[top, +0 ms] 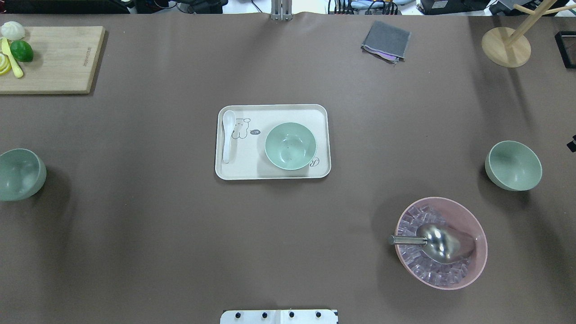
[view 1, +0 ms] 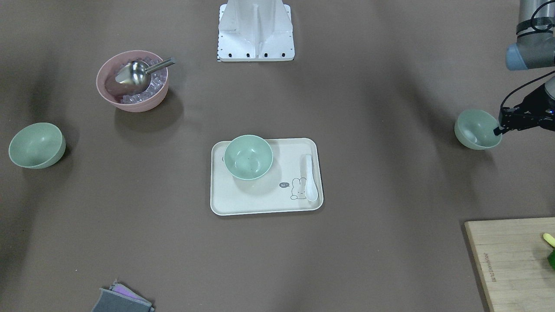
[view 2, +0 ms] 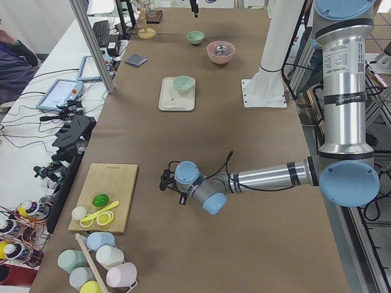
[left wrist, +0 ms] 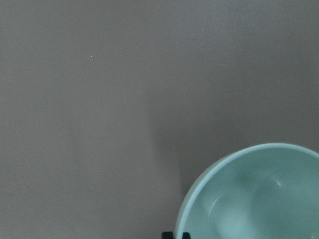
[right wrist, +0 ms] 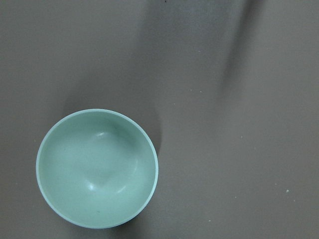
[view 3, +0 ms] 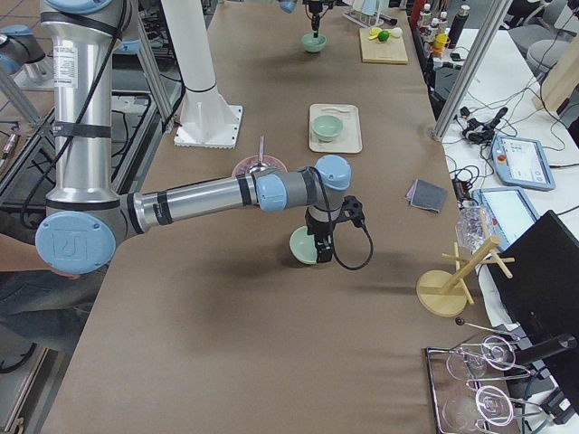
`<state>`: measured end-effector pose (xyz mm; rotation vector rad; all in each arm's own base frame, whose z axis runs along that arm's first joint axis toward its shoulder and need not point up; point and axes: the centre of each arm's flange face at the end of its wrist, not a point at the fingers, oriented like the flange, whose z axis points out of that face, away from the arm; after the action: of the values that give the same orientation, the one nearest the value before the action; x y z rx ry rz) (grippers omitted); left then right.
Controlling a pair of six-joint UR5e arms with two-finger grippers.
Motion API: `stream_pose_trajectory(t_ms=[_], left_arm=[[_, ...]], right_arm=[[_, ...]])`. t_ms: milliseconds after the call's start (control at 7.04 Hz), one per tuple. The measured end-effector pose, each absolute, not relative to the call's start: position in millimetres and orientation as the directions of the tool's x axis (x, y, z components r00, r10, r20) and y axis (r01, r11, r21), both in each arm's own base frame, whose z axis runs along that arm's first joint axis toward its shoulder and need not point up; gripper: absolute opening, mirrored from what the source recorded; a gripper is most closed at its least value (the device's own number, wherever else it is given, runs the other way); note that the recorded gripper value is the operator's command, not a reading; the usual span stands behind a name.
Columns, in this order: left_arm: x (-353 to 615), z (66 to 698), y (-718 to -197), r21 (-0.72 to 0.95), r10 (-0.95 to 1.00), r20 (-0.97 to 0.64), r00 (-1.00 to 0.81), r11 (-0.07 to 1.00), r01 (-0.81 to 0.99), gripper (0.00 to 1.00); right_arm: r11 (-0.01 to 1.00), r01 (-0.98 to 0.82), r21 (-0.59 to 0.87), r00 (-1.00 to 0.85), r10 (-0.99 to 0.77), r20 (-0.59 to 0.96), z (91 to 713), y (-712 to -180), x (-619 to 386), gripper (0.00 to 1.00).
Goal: Stack green bowls together
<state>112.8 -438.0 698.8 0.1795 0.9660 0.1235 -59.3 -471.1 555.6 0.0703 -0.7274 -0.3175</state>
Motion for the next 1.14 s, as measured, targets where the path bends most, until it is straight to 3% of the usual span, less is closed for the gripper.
stream_pose_trajectory(t_ms=[568,1137], left_arm=[[128.8,647.7,-466.5,0.222,0.181,-0.831,0.527,0.975,0.016,0.0],[256.9,478.7,-536.0,0.143,0.104,-0.901,0.422,0.988,0.063,0.0]], right_arm=[[0.949,0.263,0.172,0.701,-0.311,0.642,555.4,-471.1,-60.4,1.0],[0.95,0.268,0.162,0.701,-0.307,0.644,560.0,-470.3,-62.9,1.0]])
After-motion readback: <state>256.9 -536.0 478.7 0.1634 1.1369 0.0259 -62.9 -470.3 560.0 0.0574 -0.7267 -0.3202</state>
